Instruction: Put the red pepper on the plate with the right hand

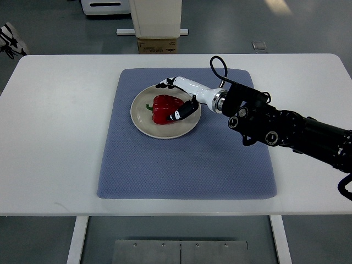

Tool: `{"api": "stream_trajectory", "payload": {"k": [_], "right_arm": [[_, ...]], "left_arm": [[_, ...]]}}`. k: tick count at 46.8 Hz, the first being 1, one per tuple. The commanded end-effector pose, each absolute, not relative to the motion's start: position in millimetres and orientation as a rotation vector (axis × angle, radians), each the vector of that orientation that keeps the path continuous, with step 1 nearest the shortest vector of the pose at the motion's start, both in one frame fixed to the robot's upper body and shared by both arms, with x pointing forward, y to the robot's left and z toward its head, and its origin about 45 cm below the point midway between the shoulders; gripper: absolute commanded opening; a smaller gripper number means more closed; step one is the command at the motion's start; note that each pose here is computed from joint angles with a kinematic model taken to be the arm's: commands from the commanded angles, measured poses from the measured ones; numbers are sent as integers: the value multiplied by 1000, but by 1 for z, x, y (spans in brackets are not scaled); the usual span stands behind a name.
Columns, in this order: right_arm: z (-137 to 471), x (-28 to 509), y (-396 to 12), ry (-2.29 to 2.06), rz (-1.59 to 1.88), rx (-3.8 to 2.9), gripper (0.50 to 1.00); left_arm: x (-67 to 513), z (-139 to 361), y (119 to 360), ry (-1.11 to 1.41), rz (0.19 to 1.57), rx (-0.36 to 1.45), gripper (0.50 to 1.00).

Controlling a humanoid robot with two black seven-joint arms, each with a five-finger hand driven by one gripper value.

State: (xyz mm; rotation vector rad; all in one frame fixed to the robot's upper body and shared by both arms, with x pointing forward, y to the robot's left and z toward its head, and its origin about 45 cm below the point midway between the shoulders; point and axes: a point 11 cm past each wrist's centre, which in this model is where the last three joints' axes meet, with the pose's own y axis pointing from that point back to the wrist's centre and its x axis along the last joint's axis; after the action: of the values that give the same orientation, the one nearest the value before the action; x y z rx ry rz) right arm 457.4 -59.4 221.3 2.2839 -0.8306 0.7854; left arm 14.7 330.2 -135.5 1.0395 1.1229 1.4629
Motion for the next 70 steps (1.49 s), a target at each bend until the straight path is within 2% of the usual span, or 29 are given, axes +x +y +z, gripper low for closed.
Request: {"api": "stream_trajectory", "payload": {"k": [1, 20, 31, 54, 70], "right_arm": [[222, 458, -59, -834, 783, 2285, 995], [237, 465, -58, -952, 678, 2356, 998], [257, 489, -111, -1167, 577, 2338, 998], [249, 501, -201, -1695, 129, 2364, 998], [239, 500, -233, -1941, -114, 2297, 1000]], "left_arm": [[15, -135, 330, 1123, 1463, 1039, 1000], [15, -135, 330, 1123, 1463, 1039, 1000], [14, -136, 330, 1124, 1462, 1040, 1000], [15, -135, 330, 1123, 1463, 1039, 1000], [15, -135, 330, 1123, 1463, 1039, 1000]]}}
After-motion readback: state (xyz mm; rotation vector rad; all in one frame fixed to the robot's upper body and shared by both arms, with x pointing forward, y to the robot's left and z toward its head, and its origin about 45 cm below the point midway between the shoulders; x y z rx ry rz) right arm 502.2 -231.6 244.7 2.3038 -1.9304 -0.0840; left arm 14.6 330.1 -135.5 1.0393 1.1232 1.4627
